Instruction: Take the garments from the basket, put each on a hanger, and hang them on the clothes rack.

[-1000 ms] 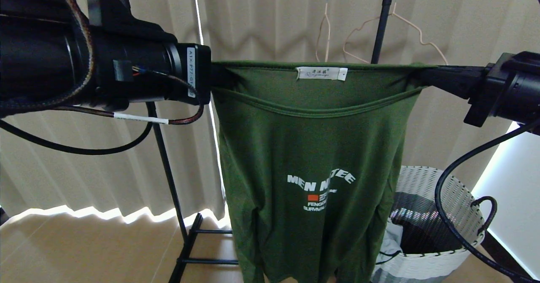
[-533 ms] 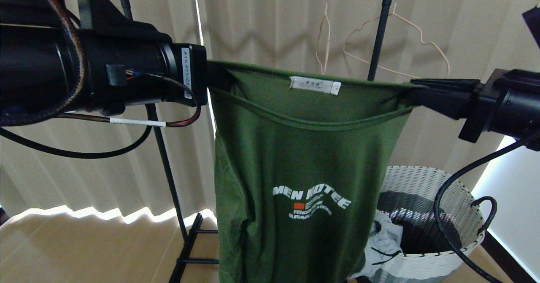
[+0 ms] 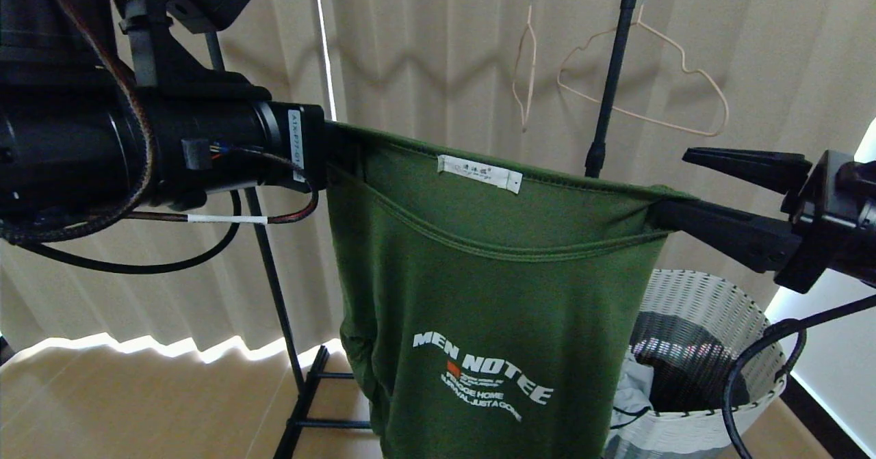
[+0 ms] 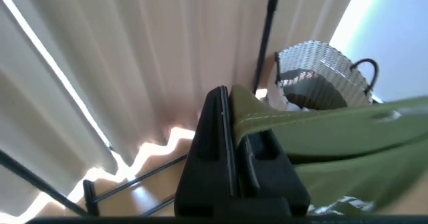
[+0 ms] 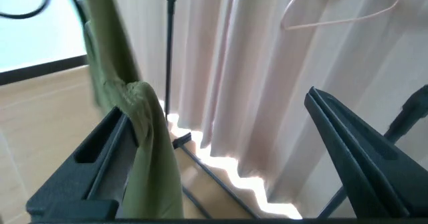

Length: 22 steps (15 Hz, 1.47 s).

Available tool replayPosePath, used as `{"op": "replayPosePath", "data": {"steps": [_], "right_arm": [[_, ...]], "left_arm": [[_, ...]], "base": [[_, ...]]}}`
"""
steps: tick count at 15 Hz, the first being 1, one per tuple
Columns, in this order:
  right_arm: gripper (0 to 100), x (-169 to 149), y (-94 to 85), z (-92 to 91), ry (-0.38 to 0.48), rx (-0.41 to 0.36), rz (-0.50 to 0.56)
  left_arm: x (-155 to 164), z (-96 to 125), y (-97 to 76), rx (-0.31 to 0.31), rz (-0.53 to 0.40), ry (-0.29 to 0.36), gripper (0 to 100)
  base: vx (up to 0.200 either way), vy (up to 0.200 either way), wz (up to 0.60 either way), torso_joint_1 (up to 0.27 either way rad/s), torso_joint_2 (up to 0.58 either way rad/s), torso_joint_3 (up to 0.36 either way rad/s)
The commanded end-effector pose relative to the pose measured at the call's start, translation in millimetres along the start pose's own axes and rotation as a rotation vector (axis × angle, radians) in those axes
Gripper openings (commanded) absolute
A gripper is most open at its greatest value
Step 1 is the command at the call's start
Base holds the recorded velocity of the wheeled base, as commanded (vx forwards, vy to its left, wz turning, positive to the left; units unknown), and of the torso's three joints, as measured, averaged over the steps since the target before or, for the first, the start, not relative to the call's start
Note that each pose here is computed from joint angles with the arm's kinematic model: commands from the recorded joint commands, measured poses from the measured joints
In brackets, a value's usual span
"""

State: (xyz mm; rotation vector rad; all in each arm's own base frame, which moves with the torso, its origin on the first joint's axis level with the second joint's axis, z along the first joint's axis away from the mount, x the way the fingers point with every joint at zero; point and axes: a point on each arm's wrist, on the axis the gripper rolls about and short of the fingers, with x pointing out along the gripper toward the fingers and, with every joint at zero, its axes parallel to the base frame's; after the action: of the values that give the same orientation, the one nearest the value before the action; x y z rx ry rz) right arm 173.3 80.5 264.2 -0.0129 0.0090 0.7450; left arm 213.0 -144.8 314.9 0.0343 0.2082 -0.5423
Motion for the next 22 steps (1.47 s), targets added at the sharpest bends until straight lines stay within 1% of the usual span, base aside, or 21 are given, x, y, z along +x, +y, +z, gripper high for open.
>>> {"op": "replayPosePath", "data": {"steps": [1,2,3,5,7,8,9,10,12,13,14,15,16,17,19,21,22], "right_arm": [[100,-10,4.3,0.2,-0.016,0.012,0.020],[100,-12,5.7,0.4,-0.016,0.013,0.045],[100,-13,6.2,-1.5,-0.013,0.014,0.053],[100,-18,8.5,-3.3,-0.016,0.013,0.057],[100,-19,8.9,-7.7,0.001,0.014,0.048],[100,-21,4.8,-14.6,0.026,0.001,0.013],[100,-25,-7.2,-20.3,0.047,-0.030,-0.085],[100,-29,-15.1,-21.3,0.054,-0.062,-0.141],[100,-33,-24.1,-21.9,0.063,-0.103,-0.197],[100,-33,-25.7,-22.2,0.066,-0.105,-0.208],[100,-36,-28.1,-26.7,0.087,-0.103,-0.235],[100,-39,-32.8,-31.8,0.113,-0.135,-0.285],[100,-45,-41.3,-37.1,0.153,-0.212,-0.356],[100,-49,-45.5,-37.9,0.161,-0.233,-0.388],[100,-50,-46.7,-38.4,0.161,-0.233,-0.398],[100,-53,-44.8,-32.9,0.131,-0.251,-0.417],[100,-53,-44.9,-32.9,0.129,-0.252,-0.422]], "left_arm": [[8,-1,8.7,-0.006,0.053,0.007,0],[11,3,12.7,-0.006,0.085,-0.002,0],[9,6,13.6,-0.004,0.092,-0.012,0],[6,6,15.6,0.017,0.102,-0.011,0],[7,4,20.5,0.022,0.120,-0.003,0],[6,0,25.0,0.019,0.136,0.010,0],[-2,-2,32.6,0.014,0.166,0.010,0],[-9,-6,34.8,0.013,0.175,0.018,0],[-31,-20,34.2,0.026,0.176,0.039,0],[-40,-26,33.4,0.032,0.173,0.044,0],[-50,-30,32.6,0.040,0.172,0.040,0],[-58,-33,31.9,0.052,0.171,0.036,0],[-68,-34,31.4,0.077,0.171,0.025,0],[-71,-34,31.4,0.083,0.173,0.019,0],[-72,-33,31.0,0.083,0.172,0.016,0],[-78,-40,29.8,0.088,0.165,0.021,0],[-78,-40,29.8,0.086,0.165,0.024,0]], "base": [[0.000,0.000,0.00,0.000,0.00,0.000],[0.000,0.000,0.00,0.000,0.00,0.000],[0.000,0.000,0.00,0.000,0.00,0.000],[0.000,0.000,0.00,0.000,0.00,0.000],[0.000,0.000,0.00,0.000,0.00,0.000],[0.000,0.000,0.00,0.000,0.00,0.000],[0.000,0.000,0.00,0.000,0.00,0.000],[0.000,0.000,0.00,0.000,0.00,0.000],[0.000,0.000,0.00,0.000,0.00,0.000],[0.000,0.000,0.00,0.000,0.00,0.000],[0.000,0.000,0.00,0.000,0.00,0.000],[0.000,0.000,0.00,0.000,0.00,0.000],[0.000,0.000,0.00,0.000,0.00,0.000],[0.000,0.000,0.00,0.000,0.00,0.000],[0.000,0.000,0.00,0.000,0.00,0.000],[0.000,0.000,0.00,0.000,0.00,0.000],[0.000,0.000,0.00,0.000,0.00,0.000]]}}
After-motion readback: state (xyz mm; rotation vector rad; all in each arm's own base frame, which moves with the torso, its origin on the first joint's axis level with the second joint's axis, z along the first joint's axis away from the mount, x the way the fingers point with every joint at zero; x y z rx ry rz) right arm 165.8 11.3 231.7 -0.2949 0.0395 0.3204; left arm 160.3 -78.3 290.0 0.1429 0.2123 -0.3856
